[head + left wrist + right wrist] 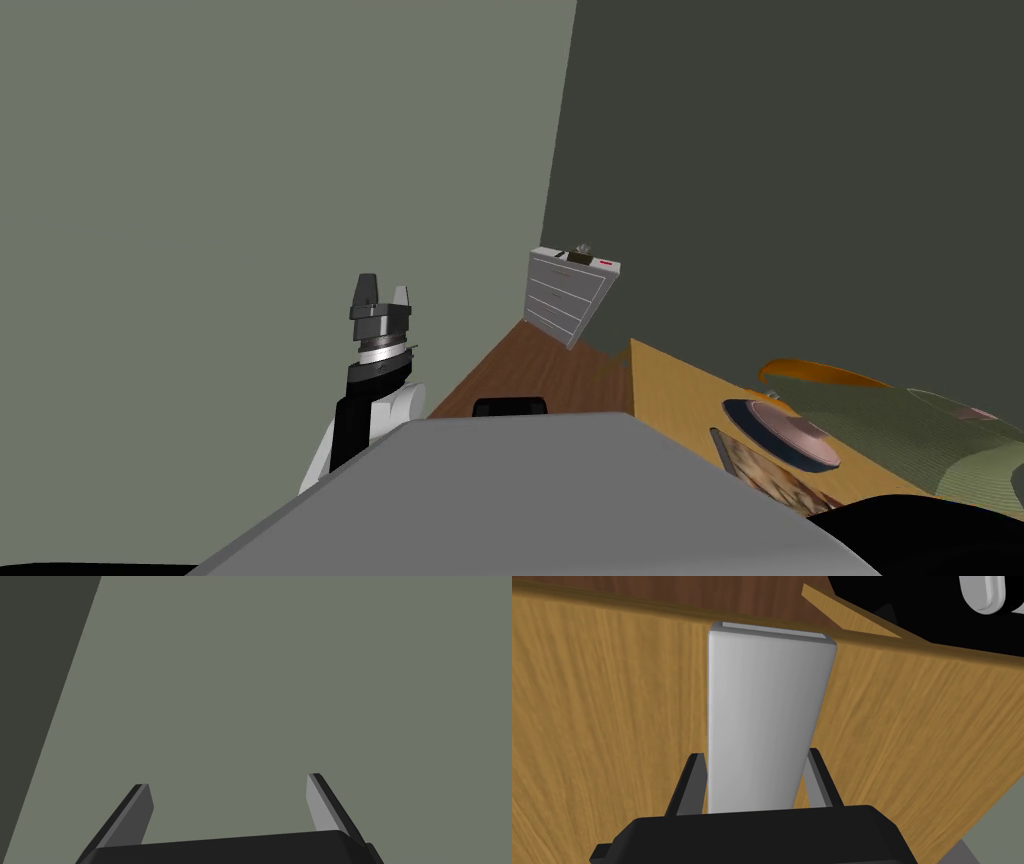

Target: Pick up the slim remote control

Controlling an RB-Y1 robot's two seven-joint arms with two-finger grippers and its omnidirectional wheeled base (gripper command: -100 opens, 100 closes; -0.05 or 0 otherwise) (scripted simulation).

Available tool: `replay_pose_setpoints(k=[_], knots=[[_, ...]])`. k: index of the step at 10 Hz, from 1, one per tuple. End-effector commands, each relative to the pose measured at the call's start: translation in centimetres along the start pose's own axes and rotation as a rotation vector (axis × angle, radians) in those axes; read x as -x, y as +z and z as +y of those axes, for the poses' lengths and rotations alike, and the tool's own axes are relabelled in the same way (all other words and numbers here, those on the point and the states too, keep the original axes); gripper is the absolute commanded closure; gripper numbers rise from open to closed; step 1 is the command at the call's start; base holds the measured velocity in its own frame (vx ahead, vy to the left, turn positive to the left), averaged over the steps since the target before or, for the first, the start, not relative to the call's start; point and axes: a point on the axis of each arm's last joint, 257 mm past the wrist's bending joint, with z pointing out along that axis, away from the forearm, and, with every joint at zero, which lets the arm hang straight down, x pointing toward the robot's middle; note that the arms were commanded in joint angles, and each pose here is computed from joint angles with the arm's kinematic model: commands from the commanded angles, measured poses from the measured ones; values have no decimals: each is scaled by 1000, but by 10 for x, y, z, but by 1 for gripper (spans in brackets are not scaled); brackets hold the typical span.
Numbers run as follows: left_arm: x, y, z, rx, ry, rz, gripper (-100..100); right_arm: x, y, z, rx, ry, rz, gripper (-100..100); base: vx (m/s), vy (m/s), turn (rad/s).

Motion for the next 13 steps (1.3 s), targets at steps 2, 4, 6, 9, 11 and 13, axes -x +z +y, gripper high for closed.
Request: replay_pose_setpoints(k=[2,4,6,9,11,13], knots=[[0,0,0,0,0,0,0,1,-3,-1,2,-68,-2,100,160,-75,-292],[0,0,0,0,0,0,0,1,-6,-2,3,-124,-1,100,148,-49,-279],[0,0,0,0,0,0,0,1,-8,-4,3,-180,-1,100,133,-61,-275],[0,0,0,0,0,0,0,1,-14,-6,5,-274,-1,100,156,-47,-304],[0,0,0,0,0,0,0,1,-17,-7,6,-330,-1,100,147,-52,-286],[0,0,0,0,0,0,0,1,-20,-8,7,-387,-1,100,156,-41,-281]])
